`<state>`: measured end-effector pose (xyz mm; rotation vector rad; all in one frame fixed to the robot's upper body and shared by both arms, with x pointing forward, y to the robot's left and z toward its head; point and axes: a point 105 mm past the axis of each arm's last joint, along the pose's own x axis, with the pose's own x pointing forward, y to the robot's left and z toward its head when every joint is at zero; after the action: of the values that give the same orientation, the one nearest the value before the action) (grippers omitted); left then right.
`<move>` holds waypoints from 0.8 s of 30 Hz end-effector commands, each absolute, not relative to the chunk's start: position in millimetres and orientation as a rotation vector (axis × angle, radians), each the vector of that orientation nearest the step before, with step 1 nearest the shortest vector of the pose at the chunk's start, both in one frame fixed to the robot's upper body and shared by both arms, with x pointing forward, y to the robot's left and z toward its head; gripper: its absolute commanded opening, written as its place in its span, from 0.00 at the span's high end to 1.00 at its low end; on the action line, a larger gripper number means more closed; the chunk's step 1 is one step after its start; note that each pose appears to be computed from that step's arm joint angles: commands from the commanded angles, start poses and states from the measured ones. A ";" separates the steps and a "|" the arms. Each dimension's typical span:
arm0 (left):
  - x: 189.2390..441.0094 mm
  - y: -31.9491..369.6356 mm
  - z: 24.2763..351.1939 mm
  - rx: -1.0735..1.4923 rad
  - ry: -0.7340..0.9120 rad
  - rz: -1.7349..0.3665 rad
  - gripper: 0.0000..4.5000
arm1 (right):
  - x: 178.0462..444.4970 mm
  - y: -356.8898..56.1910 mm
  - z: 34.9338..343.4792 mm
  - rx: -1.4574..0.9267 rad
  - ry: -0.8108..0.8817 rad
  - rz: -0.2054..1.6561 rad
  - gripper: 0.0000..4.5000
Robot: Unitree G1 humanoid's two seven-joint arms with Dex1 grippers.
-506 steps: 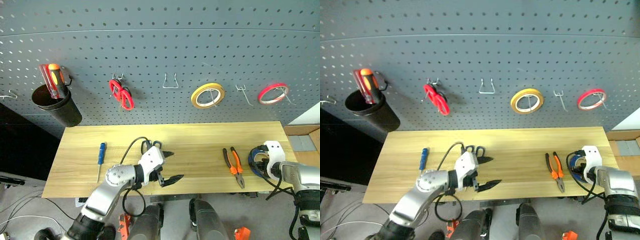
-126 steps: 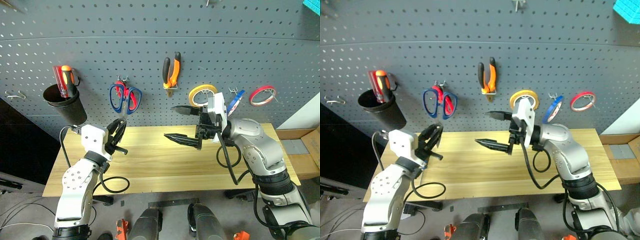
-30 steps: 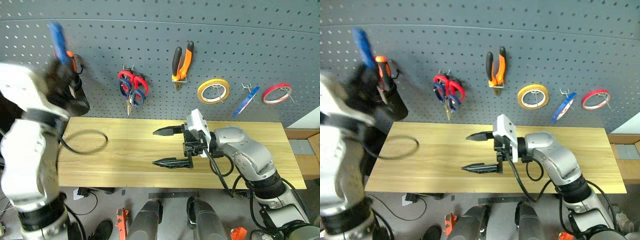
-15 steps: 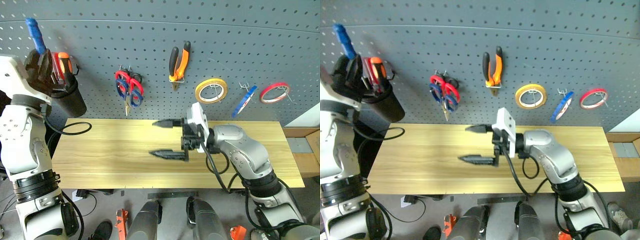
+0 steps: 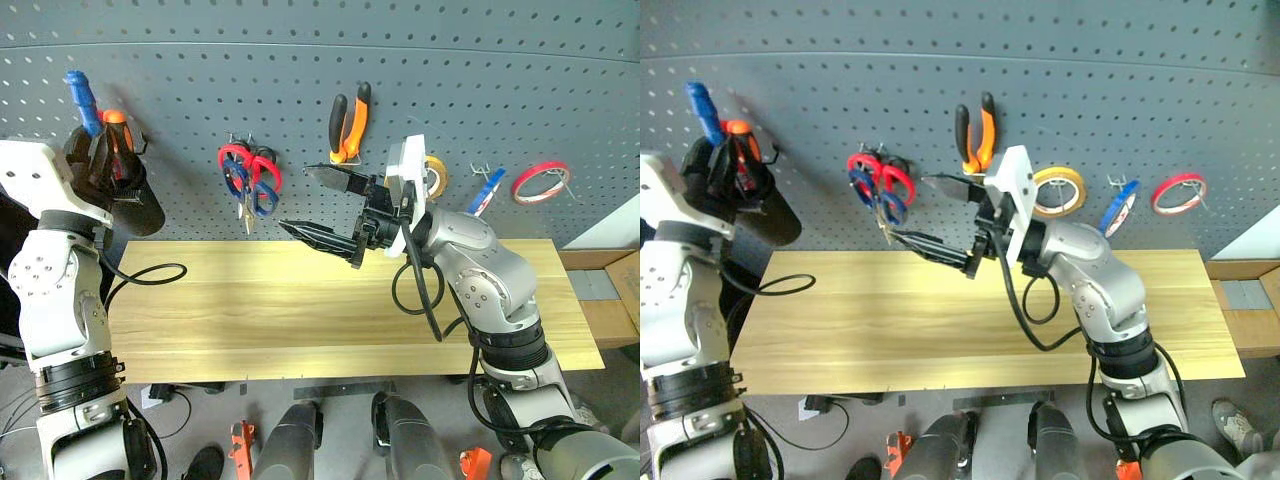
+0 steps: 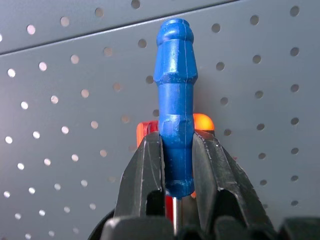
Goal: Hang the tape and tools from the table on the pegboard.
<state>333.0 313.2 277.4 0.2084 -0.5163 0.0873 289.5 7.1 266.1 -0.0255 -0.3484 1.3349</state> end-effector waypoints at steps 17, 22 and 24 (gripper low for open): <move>286.5 269.1 293.8 0.095 -0.548 -0.225 0.10 | 264.3 -0.8 261.4 -0.065 -0.338 1.477 0.00; 268.0 245.2 265.0 0.040 -0.410 -0.382 0.10 | 264.7 -4.9 251.1 -0.066 -0.300 1.477 0.00; 267.0 246.8 253.5 0.018 -0.362 -0.379 0.10 | 267.0 -6.5 247.1 -0.064 -0.286 1.466 0.00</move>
<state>274.3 247.7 245.8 0.0066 -0.3398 -0.3673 275.0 -6.7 239.8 -0.0556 -0.2429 1.4409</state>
